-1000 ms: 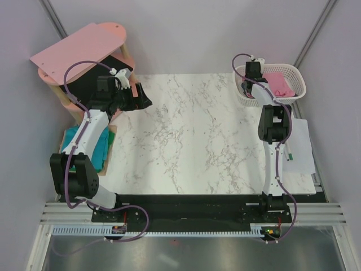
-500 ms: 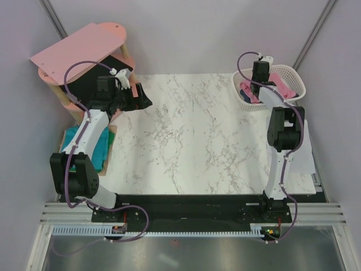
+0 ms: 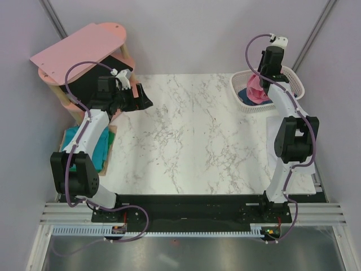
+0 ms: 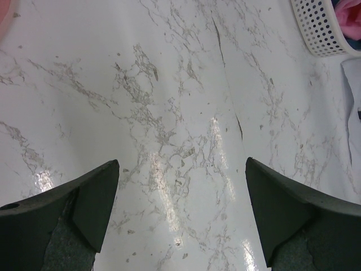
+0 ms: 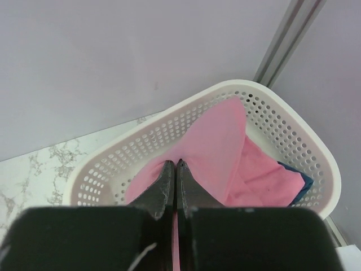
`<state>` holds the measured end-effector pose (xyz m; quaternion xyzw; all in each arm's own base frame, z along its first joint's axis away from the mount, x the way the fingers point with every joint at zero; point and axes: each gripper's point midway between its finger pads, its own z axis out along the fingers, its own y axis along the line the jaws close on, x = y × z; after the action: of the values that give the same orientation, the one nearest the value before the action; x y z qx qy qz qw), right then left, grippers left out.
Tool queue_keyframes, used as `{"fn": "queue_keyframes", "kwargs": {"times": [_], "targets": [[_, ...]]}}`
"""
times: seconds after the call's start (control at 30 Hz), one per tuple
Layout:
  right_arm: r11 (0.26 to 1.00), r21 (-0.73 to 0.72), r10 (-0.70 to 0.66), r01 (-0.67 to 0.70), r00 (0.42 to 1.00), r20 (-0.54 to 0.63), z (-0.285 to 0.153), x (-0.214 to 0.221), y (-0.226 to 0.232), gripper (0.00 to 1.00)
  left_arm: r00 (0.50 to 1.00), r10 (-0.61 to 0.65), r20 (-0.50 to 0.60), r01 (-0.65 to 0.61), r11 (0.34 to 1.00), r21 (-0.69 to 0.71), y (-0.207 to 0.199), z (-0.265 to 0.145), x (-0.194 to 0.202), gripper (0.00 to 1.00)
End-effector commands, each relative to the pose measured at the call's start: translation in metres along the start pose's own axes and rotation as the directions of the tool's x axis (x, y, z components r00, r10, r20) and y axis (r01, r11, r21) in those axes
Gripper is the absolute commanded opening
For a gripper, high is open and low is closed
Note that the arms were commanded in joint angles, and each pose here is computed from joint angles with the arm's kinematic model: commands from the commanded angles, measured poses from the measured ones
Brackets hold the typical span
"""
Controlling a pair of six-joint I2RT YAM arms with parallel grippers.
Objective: Fold and stack the t-shirts
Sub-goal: Grab crumpled tshirt from bin with the right arm, then move the tshirt to the center of the board
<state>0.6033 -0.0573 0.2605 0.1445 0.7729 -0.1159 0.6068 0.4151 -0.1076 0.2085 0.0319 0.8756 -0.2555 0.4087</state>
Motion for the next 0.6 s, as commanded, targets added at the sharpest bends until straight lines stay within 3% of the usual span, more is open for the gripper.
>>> {"fn": "queue_keyframes", "kwargs": {"times": [0.0,0.23,0.33,0.5,0.57], "targets": [[0.991,-0.124,0.075,-0.048,0.972,0.224,-0.054,-0.098,0.016,0.0,1.0,0.009,0.021,-0.01,0.999,0.033,-0.008,0.0,-0.008,1.0],[0.965,-0.262,0.108,-0.001,0.912,0.396,-0.15,-0.197,0.052,0.0,1.0,0.016,0.021,-0.016,0.999,0.04,-0.011,0.001,-0.007,1.0],[0.933,-0.361,0.148,0.007,0.905,0.4,-0.183,-0.215,0.073,0.0,1.0,0.014,0.014,-0.014,0.999,0.041,-0.011,0.003,-0.005,1.0],[0.832,-0.555,0.209,0.001,0.925,0.316,-0.227,-0.207,0.119,0.0,1.0,0.016,0.012,-0.017,0.999,0.046,-0.013,0.003,-0.005,1.0],[0.8,-0.599,0.19,0.011,0.944,0.271,-0.237,-0.186,0.142,0.0,1.0,0.019,0.01,-0.019,0.999,0.047,-0.013,0.004,-0.004,1.0]]}}
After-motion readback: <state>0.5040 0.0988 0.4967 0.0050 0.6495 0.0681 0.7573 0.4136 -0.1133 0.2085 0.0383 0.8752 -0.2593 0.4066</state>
